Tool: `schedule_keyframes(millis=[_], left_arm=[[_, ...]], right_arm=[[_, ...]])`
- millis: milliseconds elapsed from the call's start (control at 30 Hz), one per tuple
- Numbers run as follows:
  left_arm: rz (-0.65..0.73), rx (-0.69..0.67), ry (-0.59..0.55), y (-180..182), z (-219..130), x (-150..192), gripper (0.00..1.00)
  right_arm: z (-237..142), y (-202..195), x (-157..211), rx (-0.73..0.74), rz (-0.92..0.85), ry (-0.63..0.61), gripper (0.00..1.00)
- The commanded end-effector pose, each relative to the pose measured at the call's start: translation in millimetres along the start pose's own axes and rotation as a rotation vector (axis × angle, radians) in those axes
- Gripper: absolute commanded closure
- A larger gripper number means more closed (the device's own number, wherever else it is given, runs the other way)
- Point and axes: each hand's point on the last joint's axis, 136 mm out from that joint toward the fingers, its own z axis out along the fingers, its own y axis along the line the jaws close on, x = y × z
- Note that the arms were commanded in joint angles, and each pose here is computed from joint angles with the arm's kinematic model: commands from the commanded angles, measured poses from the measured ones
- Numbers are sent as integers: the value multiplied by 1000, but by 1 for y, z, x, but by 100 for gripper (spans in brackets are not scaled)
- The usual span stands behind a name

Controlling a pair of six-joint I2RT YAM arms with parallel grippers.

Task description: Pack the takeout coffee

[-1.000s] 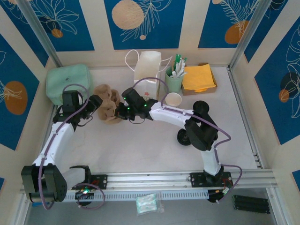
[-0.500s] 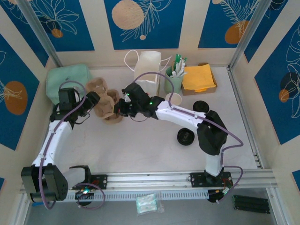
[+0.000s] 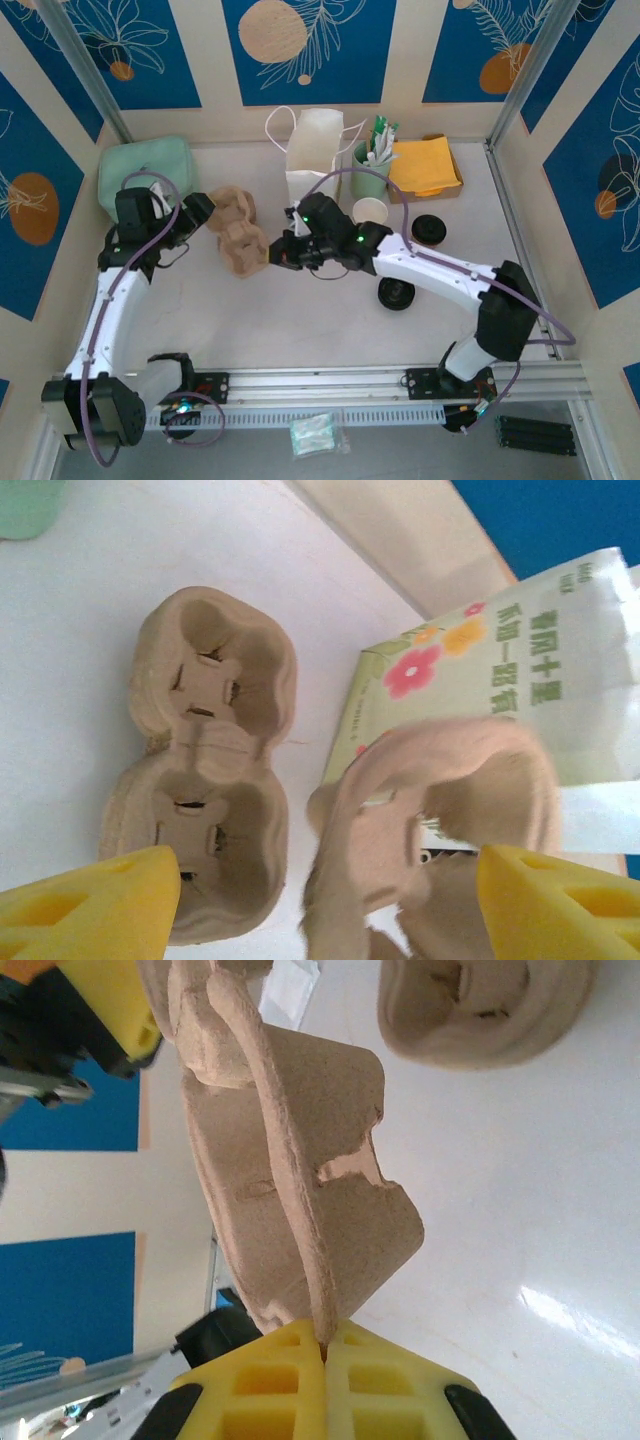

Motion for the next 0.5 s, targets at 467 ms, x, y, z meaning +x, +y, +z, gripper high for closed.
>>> schedule_keyframes(millis=[467], left_arm=[[121, 48, 198, -30, 0, 117, 20]], right_arm=[[-32, -109, 80, 108, 157, 212, 100]])
